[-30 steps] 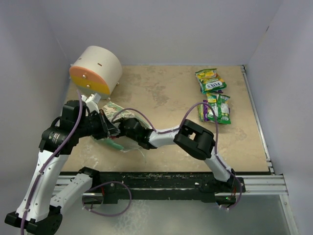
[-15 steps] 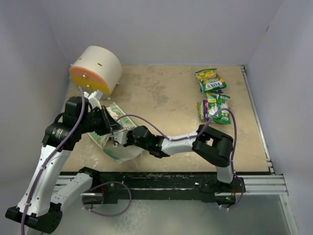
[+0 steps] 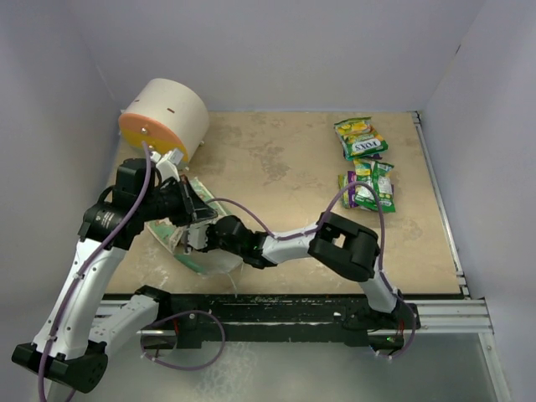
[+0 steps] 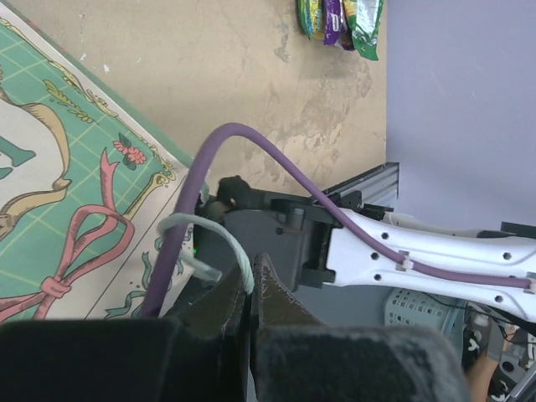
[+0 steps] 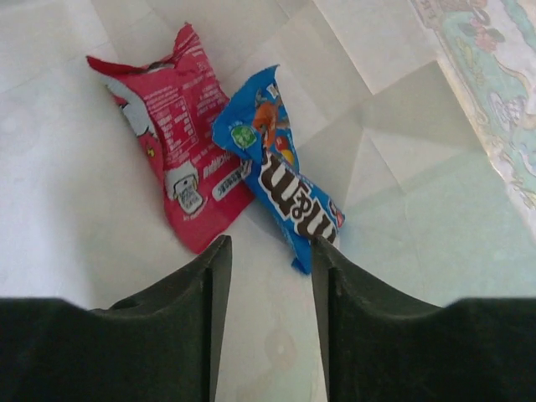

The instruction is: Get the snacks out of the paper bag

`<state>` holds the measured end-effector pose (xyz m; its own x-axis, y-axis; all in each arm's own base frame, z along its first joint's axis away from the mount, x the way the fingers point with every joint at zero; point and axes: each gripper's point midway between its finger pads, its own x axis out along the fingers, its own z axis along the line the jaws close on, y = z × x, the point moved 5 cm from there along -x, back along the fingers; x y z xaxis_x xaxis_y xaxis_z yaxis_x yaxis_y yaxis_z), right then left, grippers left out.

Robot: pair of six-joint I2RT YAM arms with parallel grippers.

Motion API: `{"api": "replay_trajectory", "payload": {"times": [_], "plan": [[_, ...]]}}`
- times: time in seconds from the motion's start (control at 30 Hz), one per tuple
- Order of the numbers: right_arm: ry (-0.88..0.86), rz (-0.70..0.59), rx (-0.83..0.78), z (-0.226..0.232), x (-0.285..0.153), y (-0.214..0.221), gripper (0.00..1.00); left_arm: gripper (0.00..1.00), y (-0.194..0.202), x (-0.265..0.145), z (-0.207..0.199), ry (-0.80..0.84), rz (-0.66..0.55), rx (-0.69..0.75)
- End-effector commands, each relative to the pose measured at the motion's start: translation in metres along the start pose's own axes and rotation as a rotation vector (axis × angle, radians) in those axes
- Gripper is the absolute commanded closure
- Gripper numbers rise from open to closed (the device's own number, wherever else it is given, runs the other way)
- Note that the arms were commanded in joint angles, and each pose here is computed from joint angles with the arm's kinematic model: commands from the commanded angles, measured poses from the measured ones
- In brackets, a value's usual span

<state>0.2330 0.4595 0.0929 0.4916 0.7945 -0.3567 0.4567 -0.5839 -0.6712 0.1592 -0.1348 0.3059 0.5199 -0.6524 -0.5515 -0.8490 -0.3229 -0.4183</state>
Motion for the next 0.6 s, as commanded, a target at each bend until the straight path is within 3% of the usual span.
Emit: {"api": "replay_trajectory", "payload": {"times": [0.0, 0.2, 0.5, 0.57], "plan": [[0.081, -0.077, -0.018, -0.02, 0.021, -0.028, 0.53, 1.0, -0.005, -0.002, -0.014, 0.091, -0.009, 0.058], [0.147, -0.029, 0.031, -0.024, 0.047, -0.021, 0.44, 1.0, 0.0, 0.0, -0.014, 0.122, 0.032, 0.059], [0.131, -0.093, 0.053, -0.027, 0.066, -0.037, 0.34, 1.0, 0.004, 0.005, -0.013, 0.141, 0.07, 0.053], [0.132, -0.118, 0.064, -0.029, 0.065, -0.042, 0.26, 1.0, 0.001, 0.007, -0.011, 0.116, 0.064, 0.047]]}}
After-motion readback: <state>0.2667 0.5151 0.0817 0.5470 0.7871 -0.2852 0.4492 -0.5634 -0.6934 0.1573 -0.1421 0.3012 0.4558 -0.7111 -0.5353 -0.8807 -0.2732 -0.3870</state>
